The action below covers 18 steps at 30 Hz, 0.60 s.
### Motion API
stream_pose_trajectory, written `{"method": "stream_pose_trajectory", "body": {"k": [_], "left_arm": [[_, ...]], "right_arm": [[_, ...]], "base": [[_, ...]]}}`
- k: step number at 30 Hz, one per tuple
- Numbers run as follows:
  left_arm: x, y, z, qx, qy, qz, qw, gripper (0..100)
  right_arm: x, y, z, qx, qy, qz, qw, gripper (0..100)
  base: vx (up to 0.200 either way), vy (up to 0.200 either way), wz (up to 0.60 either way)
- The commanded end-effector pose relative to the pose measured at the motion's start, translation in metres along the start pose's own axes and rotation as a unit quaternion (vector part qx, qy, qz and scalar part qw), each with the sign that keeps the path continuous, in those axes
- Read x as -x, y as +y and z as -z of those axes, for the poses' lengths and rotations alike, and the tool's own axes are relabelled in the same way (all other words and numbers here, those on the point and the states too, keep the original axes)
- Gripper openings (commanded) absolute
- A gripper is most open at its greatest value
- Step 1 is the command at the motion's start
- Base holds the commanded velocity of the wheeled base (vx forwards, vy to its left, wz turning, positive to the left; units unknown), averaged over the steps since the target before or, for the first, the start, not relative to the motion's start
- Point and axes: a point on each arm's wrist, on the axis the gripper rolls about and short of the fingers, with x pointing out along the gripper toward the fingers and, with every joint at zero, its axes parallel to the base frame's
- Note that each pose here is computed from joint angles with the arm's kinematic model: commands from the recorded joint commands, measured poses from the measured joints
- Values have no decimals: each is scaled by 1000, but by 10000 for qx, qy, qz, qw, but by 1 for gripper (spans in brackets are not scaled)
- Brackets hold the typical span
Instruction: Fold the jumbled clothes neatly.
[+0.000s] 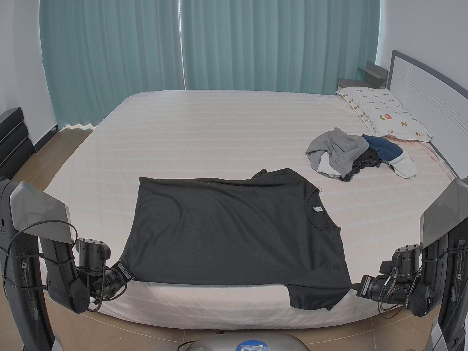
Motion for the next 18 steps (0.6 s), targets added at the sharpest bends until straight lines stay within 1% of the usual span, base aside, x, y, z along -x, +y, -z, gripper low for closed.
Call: {"method": "stream_pose_trajectory", "body": {"k": [1,2,3,7,8,11,16,18], "left_arm": [[8,5,6,-365,113,-107,9992,0],[9,5,6,-414,106,-127,9990,0],[10,8,7,-561,119,-185,9982,0],[15,11,2,-655,31,-227,9976,0],[18,12,2,-753,48,-271,9968,0],[21,16,7,-996,147,-362,9943,0],[22,19,8,-1129,73,-556,9920,0],[25,22,11,-1297,166,-647,9893,0]], "right_arm": [[5,-1,2,36,46,22,10000,0],[5,-1,2,36,46,22,10000,0],[7,-1,0,36,-31,0,10000,0],[10,1,-5,68,-158,-44,9998,0],[10,0,-4,78,-142,-27,9999,0],[8,-1,1,203,76,55,9998,0],[14,-1,4,441,329,174,9983,0],[17,-1,6,525,467,232,9973,0]], "base": [[0,0,0],[0,0,0],[0,0,0],[0,0,0],[0,0,0],[0,0,0],[0,0,0],[0,0,0]]}}
